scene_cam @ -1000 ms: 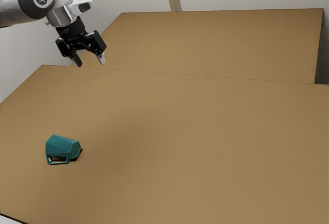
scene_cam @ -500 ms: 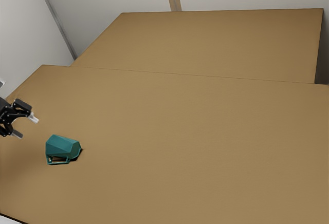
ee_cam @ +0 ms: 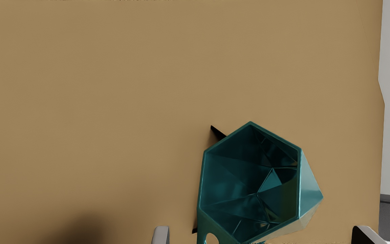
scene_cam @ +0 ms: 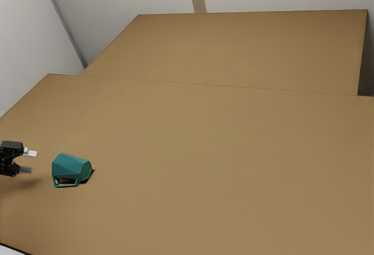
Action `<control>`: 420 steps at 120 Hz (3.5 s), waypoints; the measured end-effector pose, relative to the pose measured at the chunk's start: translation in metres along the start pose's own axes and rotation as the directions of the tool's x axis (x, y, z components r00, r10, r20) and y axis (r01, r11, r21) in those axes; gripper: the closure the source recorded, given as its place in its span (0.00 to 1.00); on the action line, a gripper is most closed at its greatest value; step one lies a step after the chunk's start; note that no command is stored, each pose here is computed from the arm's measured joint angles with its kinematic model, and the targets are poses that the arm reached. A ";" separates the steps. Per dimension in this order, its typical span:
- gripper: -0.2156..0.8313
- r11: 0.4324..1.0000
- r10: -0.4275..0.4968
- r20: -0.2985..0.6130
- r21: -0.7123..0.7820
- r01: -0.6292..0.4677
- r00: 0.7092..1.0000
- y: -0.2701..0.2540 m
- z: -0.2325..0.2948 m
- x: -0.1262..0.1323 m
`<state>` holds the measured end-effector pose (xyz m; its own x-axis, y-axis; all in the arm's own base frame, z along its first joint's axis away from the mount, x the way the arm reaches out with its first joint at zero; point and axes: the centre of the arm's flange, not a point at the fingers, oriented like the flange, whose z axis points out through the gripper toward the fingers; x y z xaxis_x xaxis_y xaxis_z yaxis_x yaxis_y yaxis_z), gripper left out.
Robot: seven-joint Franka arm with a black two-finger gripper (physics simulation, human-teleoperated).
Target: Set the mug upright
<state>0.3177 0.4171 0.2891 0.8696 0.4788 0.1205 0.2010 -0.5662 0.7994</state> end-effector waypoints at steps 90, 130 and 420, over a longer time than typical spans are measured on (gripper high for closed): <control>0.23 0.973 0.193 0.028 -0.133 -0.188 0.981 0.024 0.083 0.004; 0.48 0.971 0.209 0.040 -0.127 -0.203 0.977 0.031 0.099 0.000; 0.46 0.570 0.351 0.323 0.671 -0.474 0.879 0.276 0.285 0.092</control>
<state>0.5814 0.1137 0.3534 0.9805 0.0052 0.1965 0.0045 -1.0000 0.0039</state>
